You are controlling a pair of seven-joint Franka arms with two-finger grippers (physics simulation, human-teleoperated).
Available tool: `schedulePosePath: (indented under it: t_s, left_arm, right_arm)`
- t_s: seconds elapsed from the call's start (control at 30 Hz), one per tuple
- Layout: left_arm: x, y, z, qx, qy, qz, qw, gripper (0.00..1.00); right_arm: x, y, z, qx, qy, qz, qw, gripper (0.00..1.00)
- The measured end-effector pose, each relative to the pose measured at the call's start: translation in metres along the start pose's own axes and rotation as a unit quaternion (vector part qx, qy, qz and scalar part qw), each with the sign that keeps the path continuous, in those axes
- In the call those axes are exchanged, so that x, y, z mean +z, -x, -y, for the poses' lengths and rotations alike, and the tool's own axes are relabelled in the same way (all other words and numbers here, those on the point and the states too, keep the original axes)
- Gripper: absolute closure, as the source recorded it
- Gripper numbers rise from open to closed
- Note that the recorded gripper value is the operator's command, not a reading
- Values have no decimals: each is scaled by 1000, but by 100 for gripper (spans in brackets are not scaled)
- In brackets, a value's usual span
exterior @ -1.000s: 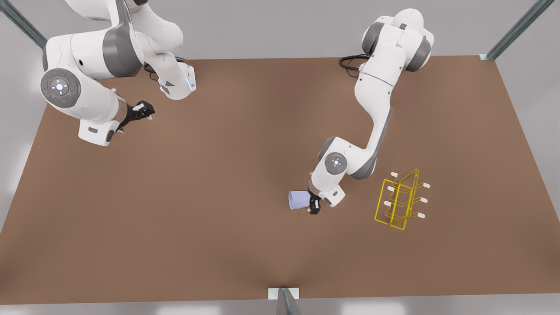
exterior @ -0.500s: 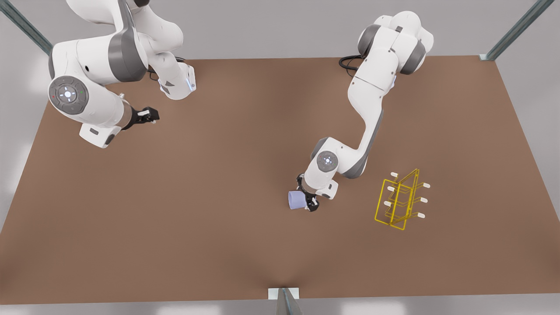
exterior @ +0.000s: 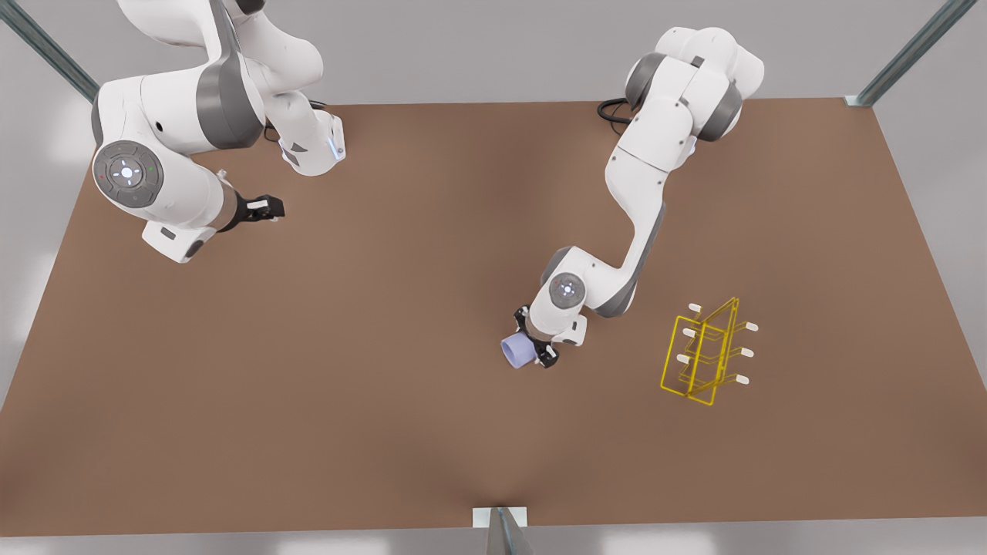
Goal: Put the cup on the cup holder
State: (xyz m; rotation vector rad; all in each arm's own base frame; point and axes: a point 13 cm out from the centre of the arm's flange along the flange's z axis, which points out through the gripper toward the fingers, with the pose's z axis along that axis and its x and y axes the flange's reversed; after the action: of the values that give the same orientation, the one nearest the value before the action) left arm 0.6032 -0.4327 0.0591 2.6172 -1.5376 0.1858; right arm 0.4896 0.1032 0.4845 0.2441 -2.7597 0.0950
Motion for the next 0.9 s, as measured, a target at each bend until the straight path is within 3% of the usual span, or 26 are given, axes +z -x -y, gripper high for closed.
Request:
schedulePosePath:
  t_s: [0.33, 0.37, 0.4, 0.6, 0.7, 0.8, 0.9]
  left_arm:
    - [28, 2, -18, -21, 9, 5, 1000, 0]
    - [28, 1, -18, -23, 8, 5, 1000, 13]
    - [28, 1, -18, -25, 9, 3, 1000, 42]
    - [0, -18, -6, -32, 5, -21, 999, 43]
    - [-77, -37, 34, -34, -31, -27, 999, 42]
    - [-161, 22, 93, -22, -178, 123, 976, 42]
    - [-208, 85, 88, -8, -230, 282, 931, 42]
  right_arm:
    - [3, 2, 0, 13, 0, -4, 1000, 0]
    - [3, 2, 1, 14, 0, -4, 1000, 0]
    - [3, 2, 1, 15, 0, -4, 1000, 0]
    - [1, 1, 0, 18, 7, -3, 1000, 0]
    - [2, 1, -1, 19, 8, -4, 1000, 0]
    - [3, 2, 0, 21, 8, -5, 1000, 0]
    - [7, 5, -1, 22, 8, -11, 1000, 0]
